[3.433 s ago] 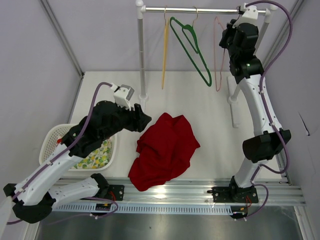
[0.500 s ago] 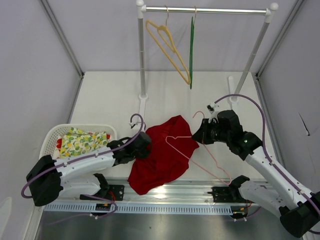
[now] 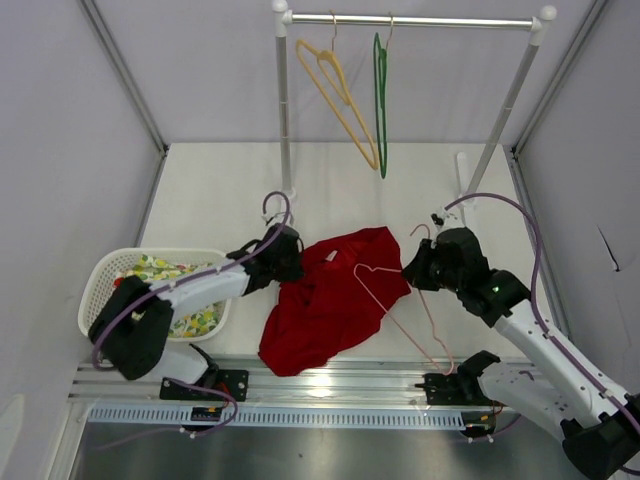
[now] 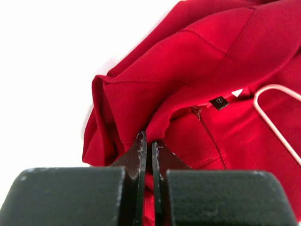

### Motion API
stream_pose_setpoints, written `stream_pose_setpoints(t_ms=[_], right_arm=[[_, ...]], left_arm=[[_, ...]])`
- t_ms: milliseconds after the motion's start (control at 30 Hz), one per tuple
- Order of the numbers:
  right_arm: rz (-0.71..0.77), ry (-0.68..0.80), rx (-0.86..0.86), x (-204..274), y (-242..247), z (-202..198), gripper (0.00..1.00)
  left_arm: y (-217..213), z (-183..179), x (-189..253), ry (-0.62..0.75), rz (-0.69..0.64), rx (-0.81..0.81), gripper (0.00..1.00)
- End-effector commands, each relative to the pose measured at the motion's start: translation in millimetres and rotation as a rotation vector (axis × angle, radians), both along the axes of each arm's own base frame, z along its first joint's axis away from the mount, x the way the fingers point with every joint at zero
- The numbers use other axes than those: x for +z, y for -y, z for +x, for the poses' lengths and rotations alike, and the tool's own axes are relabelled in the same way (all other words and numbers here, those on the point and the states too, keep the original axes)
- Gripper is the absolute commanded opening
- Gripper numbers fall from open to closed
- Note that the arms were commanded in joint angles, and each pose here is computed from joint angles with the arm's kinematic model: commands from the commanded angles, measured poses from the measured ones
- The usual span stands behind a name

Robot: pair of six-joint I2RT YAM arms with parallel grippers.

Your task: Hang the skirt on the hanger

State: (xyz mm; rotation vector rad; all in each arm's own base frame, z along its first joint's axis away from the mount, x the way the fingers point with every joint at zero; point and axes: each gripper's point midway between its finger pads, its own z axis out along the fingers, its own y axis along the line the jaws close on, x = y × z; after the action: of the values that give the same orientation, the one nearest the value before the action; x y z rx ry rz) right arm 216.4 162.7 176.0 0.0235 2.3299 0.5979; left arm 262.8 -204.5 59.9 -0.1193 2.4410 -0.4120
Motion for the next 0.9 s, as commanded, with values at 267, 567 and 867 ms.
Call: stream_pose_setpoints(t_ms=[267,567,867], right_arm=[[-0.041,0.077,-0.161,22.8,49.0,7.6,0.0],[0.073,0.194,0.001,54.6,18.4,-5.2,0.0],[0.131,0.294,0.039,81.6,4.6,3.3,0.0]], left_arm=[[112.2,94.6,67.9,0.167,-0.151,-0.323,0.0],[104.1,36.2,67.0,0.158,-0.387,-0.545,0.0],[112.4,-15.7,73.6,0.183,-0.575,-0.748,0.0]])
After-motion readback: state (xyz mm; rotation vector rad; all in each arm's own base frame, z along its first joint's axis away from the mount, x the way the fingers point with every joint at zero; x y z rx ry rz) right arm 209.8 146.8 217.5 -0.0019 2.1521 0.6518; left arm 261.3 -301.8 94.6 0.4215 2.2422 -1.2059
